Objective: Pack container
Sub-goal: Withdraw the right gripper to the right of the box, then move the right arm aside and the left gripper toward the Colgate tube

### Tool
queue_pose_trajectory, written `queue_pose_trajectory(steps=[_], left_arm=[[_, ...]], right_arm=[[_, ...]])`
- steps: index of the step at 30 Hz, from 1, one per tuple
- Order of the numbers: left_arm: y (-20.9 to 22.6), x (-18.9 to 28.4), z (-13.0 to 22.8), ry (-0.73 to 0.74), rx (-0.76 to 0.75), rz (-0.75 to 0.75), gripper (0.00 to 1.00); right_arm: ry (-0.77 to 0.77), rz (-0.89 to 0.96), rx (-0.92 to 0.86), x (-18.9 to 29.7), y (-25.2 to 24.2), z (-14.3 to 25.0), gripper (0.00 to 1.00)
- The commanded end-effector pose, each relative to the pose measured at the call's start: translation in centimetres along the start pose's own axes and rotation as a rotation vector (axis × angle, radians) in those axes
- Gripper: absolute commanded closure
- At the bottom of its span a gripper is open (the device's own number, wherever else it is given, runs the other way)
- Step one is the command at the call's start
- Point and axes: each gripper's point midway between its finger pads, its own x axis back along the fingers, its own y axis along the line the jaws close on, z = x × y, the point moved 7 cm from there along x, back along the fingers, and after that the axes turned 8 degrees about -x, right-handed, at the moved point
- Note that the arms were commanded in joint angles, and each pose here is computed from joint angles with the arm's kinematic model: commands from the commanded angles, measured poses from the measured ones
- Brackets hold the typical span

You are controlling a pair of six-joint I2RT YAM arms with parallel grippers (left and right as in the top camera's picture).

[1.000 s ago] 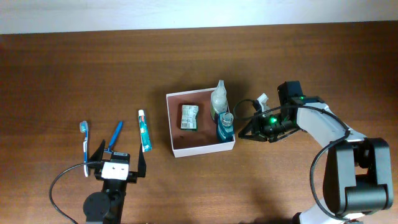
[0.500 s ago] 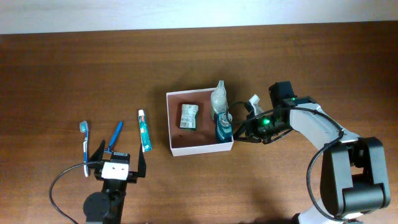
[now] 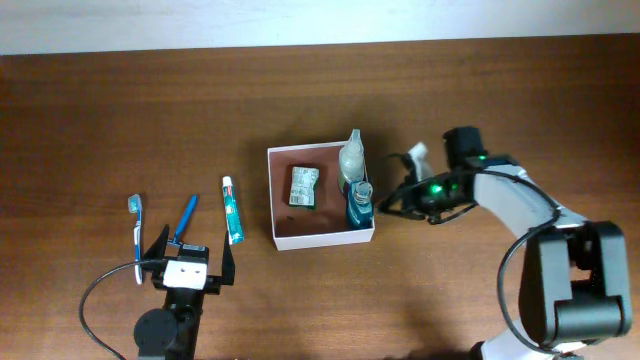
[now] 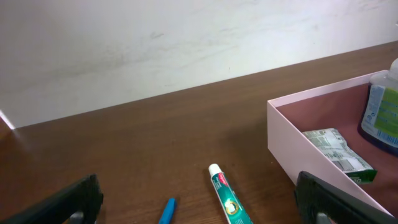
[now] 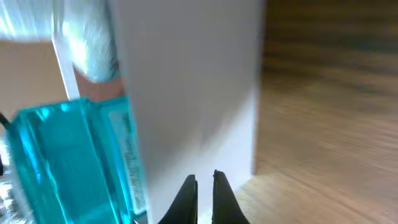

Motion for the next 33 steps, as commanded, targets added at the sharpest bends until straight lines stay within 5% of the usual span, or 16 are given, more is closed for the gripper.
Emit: queue_pose_trajectory(steps=[1, 6, 10, 15, 19, 25, 33], left_arm=[[-0.1, 0.0, 0.2, 0.001, -0.015, 0.006, 0.01], [-0.1, 0.0, 0.2, 0.001, -0.015, 0.006, 0.01], [-0.1, 0.0, 0.2, 0.001, -0.015, 0.006, 0.01], [-0.1, 0.0, 0.2, 0.001, -0.015, 0.006, 0.01], [-0.1, 0.0, 0.2, 0.001, -0.015, 0.006, 0.01], [-0.1, 0.0, 0.2, 0.001, -0.015, 0.006, 0.01], [-0.1, 0.0, 0.2, 0.001, -0.015, 0.006, 0.01]], right_arm=[[-0.084, -0.11, 0.025, 3.2, 0.4, -1.7, 0.96], [-0.147, -0.339, 0.031, 7.0, 1.1, -2.5, 0.81], [-0.25, -0.324, 0.061, 10.3, 1.3, -2.6, 0.63], [-0.427, -0.162, 0.136, 14.5, 2.5, -1.8, 0.36], [-0.623, 0.134, 0.085, 17.6, 2.7, -0.7, 0.02], [-0.831, 0.36, 0.036, 21.0, 3.4, 1.2, 0.02], [-0.824, 0.385, 0.015, 21.0, 3.1, 1.6, 0.01]])
